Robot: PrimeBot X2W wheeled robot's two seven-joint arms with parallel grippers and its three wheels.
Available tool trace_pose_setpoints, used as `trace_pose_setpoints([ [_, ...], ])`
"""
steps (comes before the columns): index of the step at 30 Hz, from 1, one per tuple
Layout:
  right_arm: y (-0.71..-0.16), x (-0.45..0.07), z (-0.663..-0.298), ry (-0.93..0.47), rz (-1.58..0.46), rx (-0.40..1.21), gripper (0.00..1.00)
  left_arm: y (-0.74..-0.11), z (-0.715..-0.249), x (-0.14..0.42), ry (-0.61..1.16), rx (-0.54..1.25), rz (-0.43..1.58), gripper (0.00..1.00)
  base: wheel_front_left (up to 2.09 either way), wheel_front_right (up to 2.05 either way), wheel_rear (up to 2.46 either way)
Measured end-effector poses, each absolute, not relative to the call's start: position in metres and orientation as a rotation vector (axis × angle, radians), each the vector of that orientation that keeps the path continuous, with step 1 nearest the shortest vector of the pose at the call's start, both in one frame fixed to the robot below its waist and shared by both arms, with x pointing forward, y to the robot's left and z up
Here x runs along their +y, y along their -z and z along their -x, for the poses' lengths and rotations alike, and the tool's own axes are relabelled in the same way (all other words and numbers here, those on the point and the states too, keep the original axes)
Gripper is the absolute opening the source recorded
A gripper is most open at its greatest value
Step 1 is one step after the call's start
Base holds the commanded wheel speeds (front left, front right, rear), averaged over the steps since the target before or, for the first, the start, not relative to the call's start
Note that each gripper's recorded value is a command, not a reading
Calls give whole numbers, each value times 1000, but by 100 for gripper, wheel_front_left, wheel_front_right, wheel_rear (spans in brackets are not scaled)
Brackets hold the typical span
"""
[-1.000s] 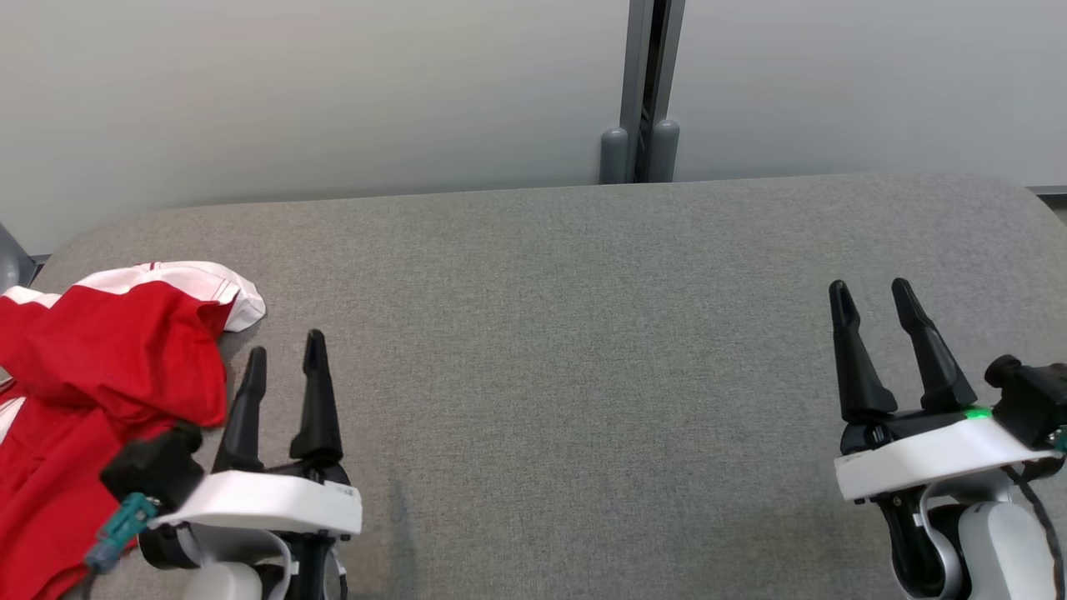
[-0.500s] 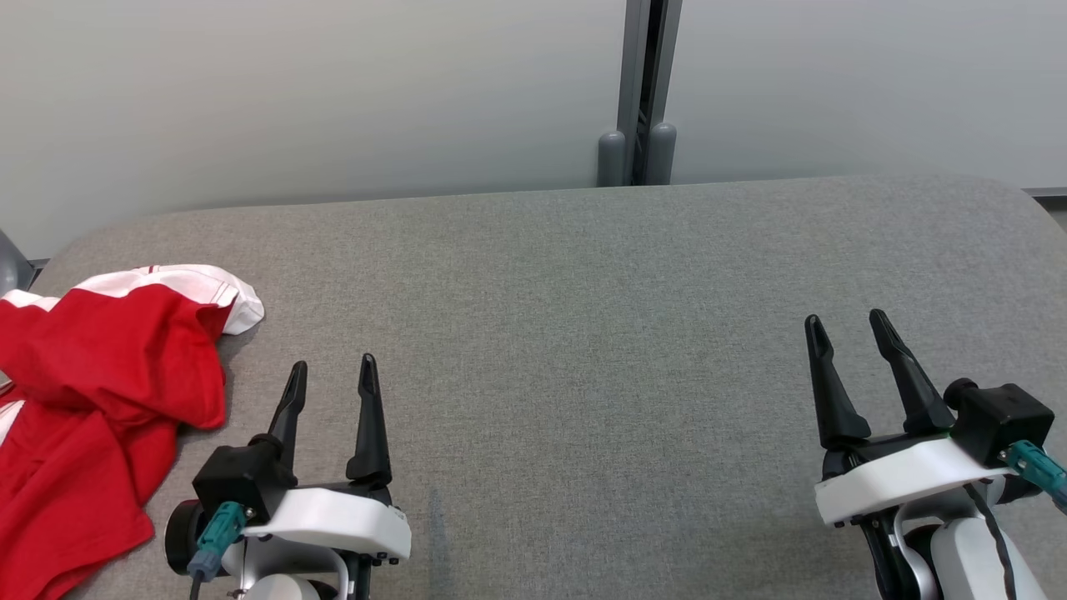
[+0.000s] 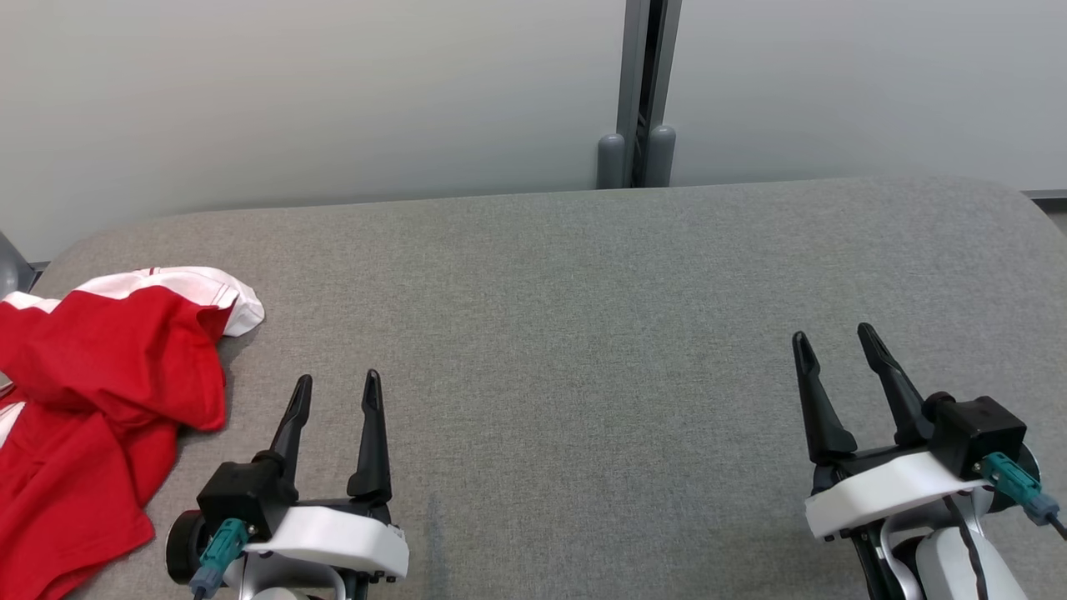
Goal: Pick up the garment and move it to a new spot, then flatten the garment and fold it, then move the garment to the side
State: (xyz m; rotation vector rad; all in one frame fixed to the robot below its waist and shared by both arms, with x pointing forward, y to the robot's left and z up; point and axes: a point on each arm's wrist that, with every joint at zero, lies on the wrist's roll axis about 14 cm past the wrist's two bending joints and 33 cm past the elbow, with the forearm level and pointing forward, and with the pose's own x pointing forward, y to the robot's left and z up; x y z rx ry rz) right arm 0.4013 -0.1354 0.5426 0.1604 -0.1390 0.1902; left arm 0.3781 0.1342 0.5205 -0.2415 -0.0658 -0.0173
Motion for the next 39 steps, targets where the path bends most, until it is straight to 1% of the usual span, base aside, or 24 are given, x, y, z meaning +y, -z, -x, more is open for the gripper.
trace_pose_setpoints([
  [10, -532, -137, -399, -182, -180, -117, 100, -520, -376, 146, -16, -80, 271, 100, 0, 0, 0],
  [29, -528, -134, -395, -199, -81, -126, 100, -524, -373, 138, 14, -117, 173, 100, 0, 0, 0],
  [39, -527, -134, -396, -199, -79, -124, 100, -521, -371, 138, 16, -108, 176, 100, 0, 0, 0],
])
